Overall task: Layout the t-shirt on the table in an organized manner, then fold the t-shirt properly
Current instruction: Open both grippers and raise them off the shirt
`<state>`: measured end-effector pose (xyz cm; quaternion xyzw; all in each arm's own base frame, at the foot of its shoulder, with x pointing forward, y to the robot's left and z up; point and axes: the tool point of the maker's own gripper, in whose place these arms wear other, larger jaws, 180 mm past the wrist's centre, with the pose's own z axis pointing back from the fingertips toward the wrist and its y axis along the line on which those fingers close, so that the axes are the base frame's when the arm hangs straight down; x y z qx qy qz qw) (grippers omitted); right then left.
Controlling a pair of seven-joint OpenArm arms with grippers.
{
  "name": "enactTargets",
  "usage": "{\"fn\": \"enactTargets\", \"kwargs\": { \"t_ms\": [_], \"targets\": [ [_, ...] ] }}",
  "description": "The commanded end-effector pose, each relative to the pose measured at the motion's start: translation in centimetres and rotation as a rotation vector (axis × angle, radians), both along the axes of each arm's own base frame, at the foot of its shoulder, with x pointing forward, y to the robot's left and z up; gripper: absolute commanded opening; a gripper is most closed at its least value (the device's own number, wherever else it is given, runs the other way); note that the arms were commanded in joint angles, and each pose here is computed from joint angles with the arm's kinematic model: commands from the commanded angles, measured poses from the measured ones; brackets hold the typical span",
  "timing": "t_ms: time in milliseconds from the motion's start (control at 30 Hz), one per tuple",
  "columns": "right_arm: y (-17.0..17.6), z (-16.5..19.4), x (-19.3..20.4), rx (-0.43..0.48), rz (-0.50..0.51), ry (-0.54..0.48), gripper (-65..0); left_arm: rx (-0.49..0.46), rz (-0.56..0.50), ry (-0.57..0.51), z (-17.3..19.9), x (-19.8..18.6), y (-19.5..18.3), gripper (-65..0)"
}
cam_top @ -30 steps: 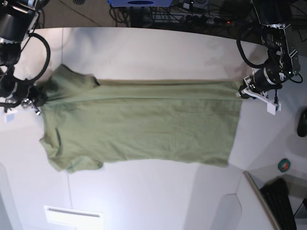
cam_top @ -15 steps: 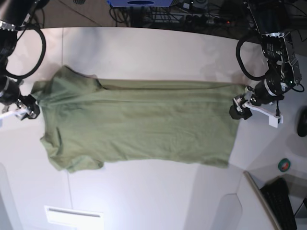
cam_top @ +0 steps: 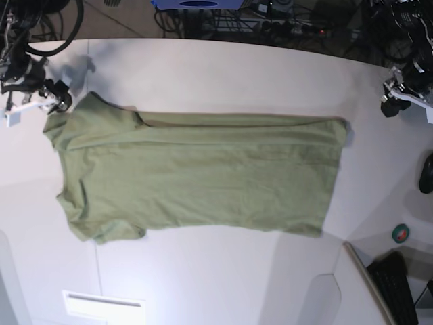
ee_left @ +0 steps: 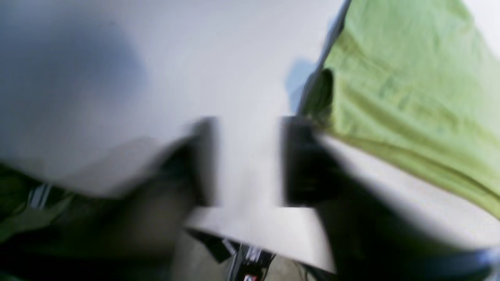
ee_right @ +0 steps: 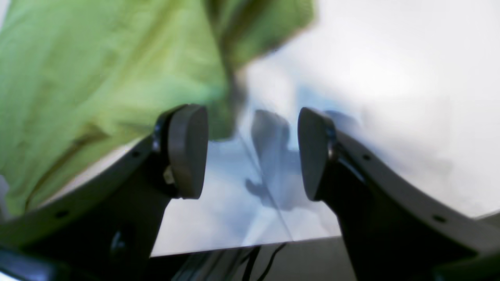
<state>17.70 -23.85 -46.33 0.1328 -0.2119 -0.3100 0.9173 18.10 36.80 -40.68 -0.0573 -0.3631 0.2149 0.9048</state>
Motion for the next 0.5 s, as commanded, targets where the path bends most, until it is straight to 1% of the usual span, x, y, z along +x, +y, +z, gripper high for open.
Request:
{"fn": "enactTargets", "kwargs": {
  "t_ms": [0, 33, 133, 200, 300, 333, 400, 467],
  "targets": [
    [-0.2, 0.4, 0.9, 0.002, 0.003, -0.032, -29.7, 0.017, -0.007, -0.037, 1.0, 0.6, 0.5, -60.9],
    [0.1, 0.1, 1.0, 0.013, 0.015, -0.033, -29.7, 0.016, -0.009, -0.033, 0.9, 0.5, 0.4, -65.0],
    [0.7, -0.2, 1.3, 0.027, 0.055, -0.047, -29.7, 0.013, -0.011, -0.021, 0.7, 0.1, 0.3, -65.0],
    [0.8, -0.7, 1.2, 0.038, 0.049, -0.033, -29.7, 0.012, -0.012, -0.018, 0.6, -0.1, 0.2, -65.0],
    [0.8, -0.7, 1.7, 0.042, 0.051, -0.039, -29.7, 0.011, -0.011, -0.016, 0.5, -0.1, 0.2, -65.0],
    [1.2, -0.8, 1.9, 0.046, 0.067, -0.039, -29.6, 0.006, -0.008, -0.01, 0.3, -0.3, 0.3, -65.0],
    [3.0, -1.0, 2.1, 0.057, 0.129, -0.032, -29.6, -0.012, 0.003, 0.01, -0.5, -0.9, 0.3, -65.0],
    [4.1, -1.1, 2.5, 0.059, 0.16, -0.045, -29.6, -0.025, 0.012, 0.022, -1.0, -1.2, 0.3, -65.0]
  ]
}}
